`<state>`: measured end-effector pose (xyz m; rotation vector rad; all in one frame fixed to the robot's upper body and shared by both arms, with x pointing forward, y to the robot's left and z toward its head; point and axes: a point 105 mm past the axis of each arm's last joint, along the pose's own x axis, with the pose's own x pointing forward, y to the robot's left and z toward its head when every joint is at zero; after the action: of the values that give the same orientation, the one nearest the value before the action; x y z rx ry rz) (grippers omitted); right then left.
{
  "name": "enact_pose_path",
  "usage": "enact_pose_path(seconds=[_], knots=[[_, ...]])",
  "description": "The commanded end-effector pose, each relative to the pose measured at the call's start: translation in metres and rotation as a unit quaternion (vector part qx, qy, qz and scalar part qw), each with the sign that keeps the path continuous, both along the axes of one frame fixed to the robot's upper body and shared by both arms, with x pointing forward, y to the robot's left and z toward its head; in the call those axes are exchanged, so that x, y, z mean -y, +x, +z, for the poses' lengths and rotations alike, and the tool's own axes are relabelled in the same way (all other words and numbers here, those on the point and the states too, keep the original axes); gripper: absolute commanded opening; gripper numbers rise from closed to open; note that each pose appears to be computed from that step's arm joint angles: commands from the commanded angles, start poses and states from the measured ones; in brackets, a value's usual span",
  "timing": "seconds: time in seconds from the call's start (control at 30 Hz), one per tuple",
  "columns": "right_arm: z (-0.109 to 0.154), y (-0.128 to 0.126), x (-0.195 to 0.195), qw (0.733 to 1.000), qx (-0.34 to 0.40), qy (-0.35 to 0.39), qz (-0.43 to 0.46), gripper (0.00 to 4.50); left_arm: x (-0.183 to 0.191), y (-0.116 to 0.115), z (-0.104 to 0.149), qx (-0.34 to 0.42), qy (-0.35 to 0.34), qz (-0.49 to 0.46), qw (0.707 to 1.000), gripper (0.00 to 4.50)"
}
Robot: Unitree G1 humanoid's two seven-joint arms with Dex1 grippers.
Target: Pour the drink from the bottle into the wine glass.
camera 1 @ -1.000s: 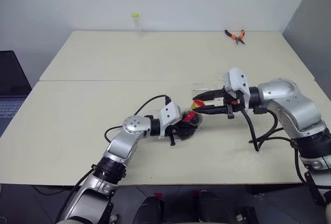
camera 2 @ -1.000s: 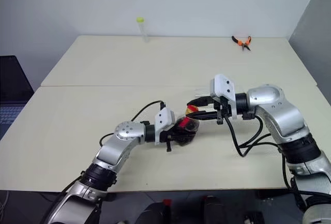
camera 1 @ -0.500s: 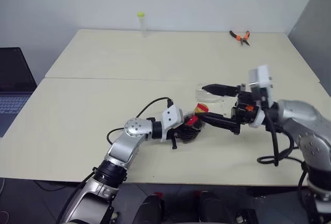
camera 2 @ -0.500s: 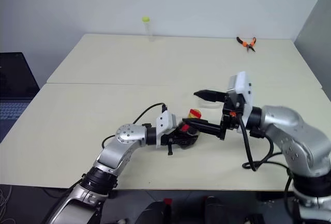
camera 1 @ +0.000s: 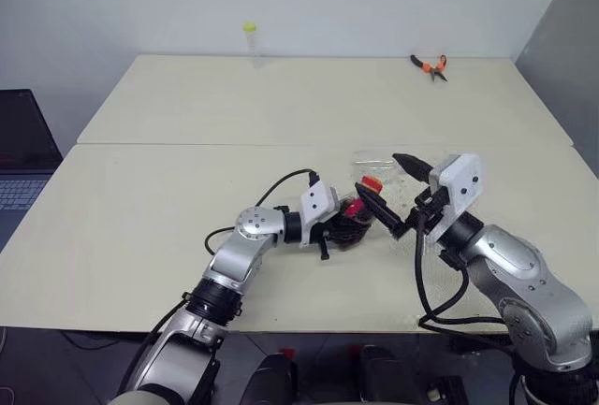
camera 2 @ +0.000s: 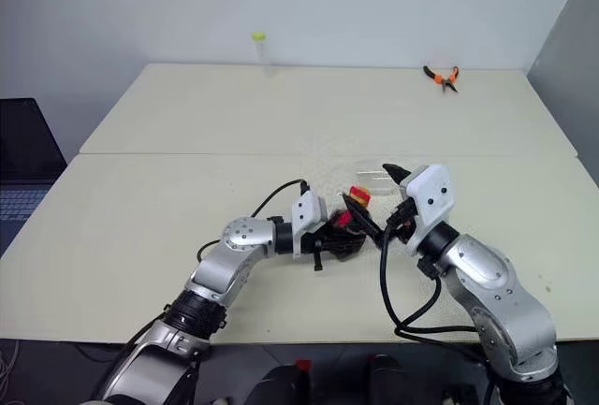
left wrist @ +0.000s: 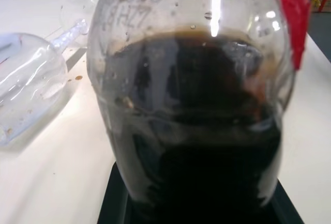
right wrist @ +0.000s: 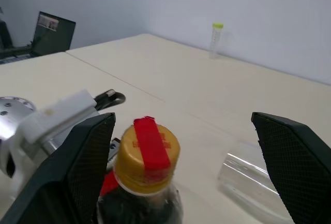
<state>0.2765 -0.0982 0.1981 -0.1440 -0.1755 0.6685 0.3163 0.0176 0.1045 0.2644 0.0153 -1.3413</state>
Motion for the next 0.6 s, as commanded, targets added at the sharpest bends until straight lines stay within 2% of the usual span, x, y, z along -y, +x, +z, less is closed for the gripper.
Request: enact_pose_path(seconds=[0.03, 0.33, 0.5, 0.6], knots=[[0.006, 0.001, 0.019, 0.999, 0.019, 0.001, -0.035, 4.5, 0.004, 0.001, 0.019, 0.034, -0.022, -0.011, 0.999, 0.9], [-0.004, -0.008, 0.053, 0.998, -0.008, -0.025, -0.059, 4.5, 0.004, 0.001, 0.018, 0.034, -0.022, -0.01, 0.999, 0.88], [-0.001, -0.037, 0.029, 0.997, -0.047, -0.018, 0.052, 4.5, 0.004, 0.001, 0.018, 0.034, -0.021, -0.01, 0.999, 0.88], [0.003, -0.042, 0.007, 0.994, -0.044, -0.021, 0.094, 4.5, 0.004, 0.002, 0.018, 0.035, -0.021, -0.01, 0.999, 0.88]])
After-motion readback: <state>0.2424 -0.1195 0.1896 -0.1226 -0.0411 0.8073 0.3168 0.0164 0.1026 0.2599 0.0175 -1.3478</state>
